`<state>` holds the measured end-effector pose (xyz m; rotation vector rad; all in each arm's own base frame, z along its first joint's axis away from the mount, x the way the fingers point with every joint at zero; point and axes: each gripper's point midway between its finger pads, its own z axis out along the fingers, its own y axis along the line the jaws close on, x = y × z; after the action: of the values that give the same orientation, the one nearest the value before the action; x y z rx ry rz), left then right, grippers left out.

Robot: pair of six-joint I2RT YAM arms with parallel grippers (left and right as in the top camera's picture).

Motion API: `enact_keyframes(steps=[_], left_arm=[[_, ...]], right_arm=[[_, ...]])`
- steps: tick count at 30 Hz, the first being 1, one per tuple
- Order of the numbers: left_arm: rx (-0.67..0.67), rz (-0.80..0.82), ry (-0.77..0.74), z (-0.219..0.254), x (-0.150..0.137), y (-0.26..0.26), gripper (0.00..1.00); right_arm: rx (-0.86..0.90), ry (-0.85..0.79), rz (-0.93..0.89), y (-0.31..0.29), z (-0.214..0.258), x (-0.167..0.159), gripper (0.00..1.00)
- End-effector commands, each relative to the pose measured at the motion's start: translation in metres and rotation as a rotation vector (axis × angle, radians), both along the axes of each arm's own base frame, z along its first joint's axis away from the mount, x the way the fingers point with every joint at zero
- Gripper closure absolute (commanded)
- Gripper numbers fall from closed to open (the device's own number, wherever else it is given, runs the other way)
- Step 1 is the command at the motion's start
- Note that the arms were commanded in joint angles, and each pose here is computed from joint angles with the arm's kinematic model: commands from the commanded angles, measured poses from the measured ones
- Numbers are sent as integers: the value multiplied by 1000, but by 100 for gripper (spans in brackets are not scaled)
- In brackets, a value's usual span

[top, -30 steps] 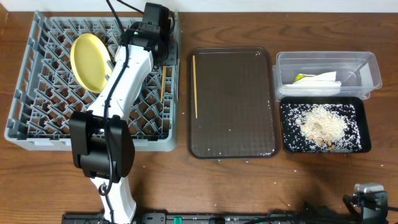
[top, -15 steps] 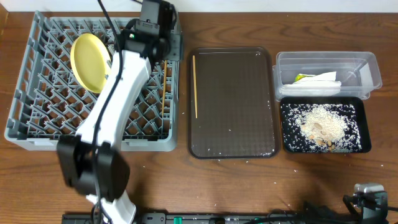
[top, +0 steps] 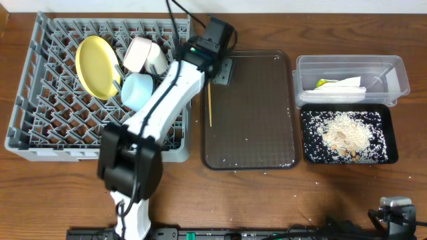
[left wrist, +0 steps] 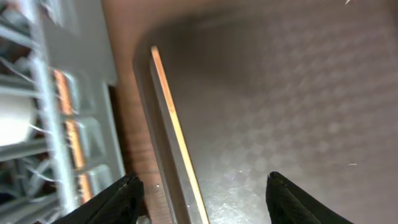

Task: Sort waste into correct bins and load items into the dishwasher
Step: 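Release the chopstick and move the left gripper back to the tray, then grasp the second wooden chopstick with the left gripper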

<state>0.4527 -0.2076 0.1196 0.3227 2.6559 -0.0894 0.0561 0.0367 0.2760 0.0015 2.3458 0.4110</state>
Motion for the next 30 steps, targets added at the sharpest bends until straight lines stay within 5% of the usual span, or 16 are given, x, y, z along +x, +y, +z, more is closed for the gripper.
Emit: enact_keyframes(steps=[1, 9, 30], left_arm=[[46, 32, 31, -21, 1, 7, 36], [98, 30, 134, -75, -4, 9, 39], [96, 38, 200, -128, 1, 12, 44]], right_arm=[[2, 4, -23, -2, 0, 0, 1], [2, 4, -24, -2, 0, 0, 1], [2, 4, -23, -2, 0, 0, 1]])
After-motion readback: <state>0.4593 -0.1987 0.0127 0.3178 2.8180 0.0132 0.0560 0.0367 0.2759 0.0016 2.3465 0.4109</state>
